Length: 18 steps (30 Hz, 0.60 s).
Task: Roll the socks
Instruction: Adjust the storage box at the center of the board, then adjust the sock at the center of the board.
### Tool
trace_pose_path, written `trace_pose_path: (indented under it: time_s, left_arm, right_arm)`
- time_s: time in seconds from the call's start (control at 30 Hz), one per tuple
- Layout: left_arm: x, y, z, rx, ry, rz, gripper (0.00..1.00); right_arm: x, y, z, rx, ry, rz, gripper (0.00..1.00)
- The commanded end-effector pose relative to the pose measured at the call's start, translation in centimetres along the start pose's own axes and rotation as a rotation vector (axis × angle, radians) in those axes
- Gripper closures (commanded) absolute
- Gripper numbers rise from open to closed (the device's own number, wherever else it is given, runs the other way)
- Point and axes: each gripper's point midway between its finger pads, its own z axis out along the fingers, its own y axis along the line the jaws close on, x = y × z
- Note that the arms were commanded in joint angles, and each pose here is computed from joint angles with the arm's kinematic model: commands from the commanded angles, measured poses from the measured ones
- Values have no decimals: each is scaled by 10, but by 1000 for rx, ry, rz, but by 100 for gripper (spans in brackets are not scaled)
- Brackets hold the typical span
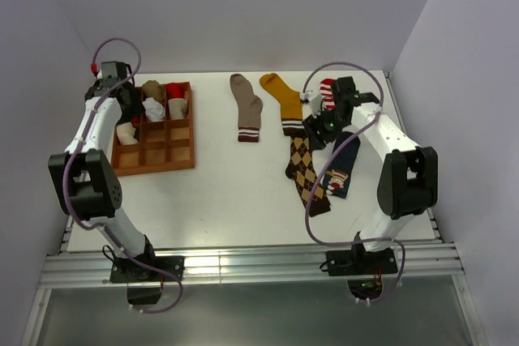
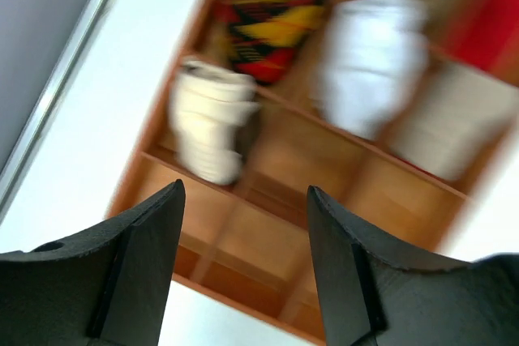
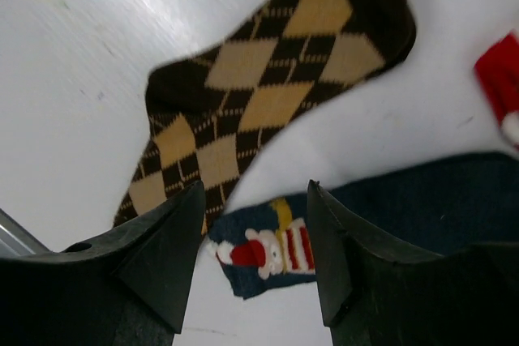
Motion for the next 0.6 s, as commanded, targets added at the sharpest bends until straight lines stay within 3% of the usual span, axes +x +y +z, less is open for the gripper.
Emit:
trace_pose_path:
  time_s: [0.0,0.17,0.27,0.37,0.57]
  left_arm:
    - [-10,-55,-72,178,-135,45,35]
    - [38,-124,-104,363,-141,103,37]
    - [101,-172,-120,521,-73,134,37]
    - [141,-191,-115,566,-19,135,38]
    - [181,-183,-91,517,38,131,40]
  right_arm:
    - [32,-14,-8,145,73,-51,40]
    - [89,2,2,130,173,-76,42]
    - [103,7,7,109,218,-86,43]
    - [102,10,7,115,224,-96,44]
    - [99,28,24,97,272,-167,45]
